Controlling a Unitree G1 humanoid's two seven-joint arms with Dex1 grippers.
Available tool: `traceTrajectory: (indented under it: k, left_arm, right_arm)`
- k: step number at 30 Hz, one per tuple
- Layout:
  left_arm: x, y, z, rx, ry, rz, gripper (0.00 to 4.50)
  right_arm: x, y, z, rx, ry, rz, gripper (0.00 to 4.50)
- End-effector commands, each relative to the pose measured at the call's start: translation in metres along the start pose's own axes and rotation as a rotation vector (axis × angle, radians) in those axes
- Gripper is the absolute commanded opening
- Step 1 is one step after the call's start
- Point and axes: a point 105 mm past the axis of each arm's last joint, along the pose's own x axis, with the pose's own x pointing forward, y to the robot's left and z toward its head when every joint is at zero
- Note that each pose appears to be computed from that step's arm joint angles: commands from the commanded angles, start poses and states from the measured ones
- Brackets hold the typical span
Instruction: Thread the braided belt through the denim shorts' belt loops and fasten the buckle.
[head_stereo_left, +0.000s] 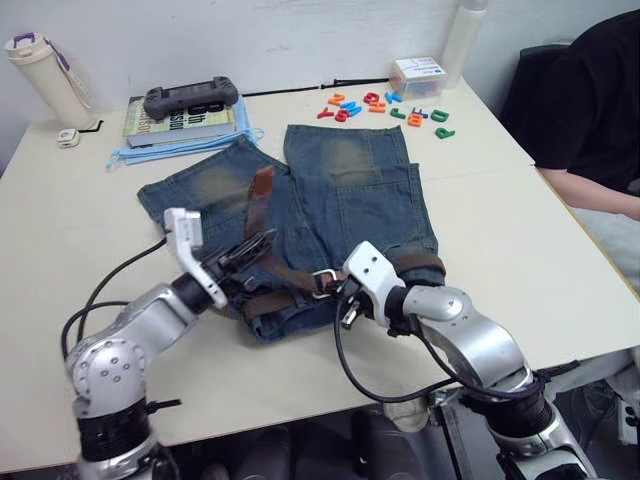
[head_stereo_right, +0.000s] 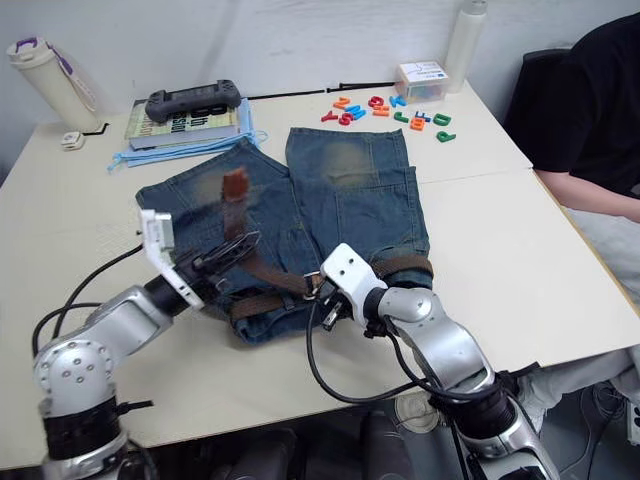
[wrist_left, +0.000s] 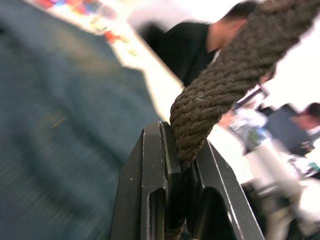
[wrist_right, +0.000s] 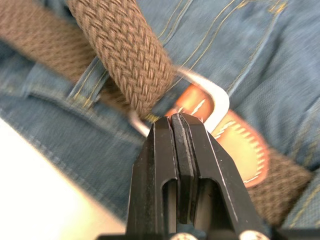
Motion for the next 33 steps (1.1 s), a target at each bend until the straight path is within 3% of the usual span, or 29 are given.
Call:
traceTrajectory:
  k: [1, 7, 16, 19, 23, 28, 31, 33]
  left_arm:
    - [-0.007, -0.004, 0.009, 0.013, -0.04, -0.037, 0.0]
    - [-0.002, -0.01, 0.004, -0.002, -0.051, -0.077, 0.0]
    - [0.003, -0.015, 0.001, 0.001, -0.055, -0.099, 0.0]
    - [0.005, -0.017, 0.001, 0.002, -0.059, -0.104, 0.0]
    - [0.006, -0.019, 0.002, 0.004, -0.06, -0.107, 0.0]
    - [0.008, -0.021, 0.003, 0.007, -0.062, -0.107, 0.0]
    - [0.009, -0.021, 0.004, 0.008, -0.062, -0.104, 0.0]
    - [0.009, -0.021, 0.004, 0.009, -0.06, -0.101, 0.0]
  right_arm:
    - [0.002, 0.004, -0.016, 0.04, 0.07, 0.011, 0.03]
    - [-0.001, 0.009, 0.01, 0.018, -0.032, 0.035, 0.03]
    - [-0.018, -0.016, 0.035, 0.019, -0.107, -0.04, 0.03]
    - [-0.018, -0.015, 0.038, 0.005, -0.114, -0.031, 0.92]
    - [-0.012, -0.013, 0.037, -0.002, -0.114, -0.022, 2.83]
    - [-0.007, -0.016, 0.027, -0.002, -0.08, -0.03, 2.83]
    - [-0.008, -0.016, 0.025, 0.007, -0.079, -0.032, 2.08]
    - [-0.012, -0.018, 0.025, 0.016, -0.092, -0.03, 1.14]
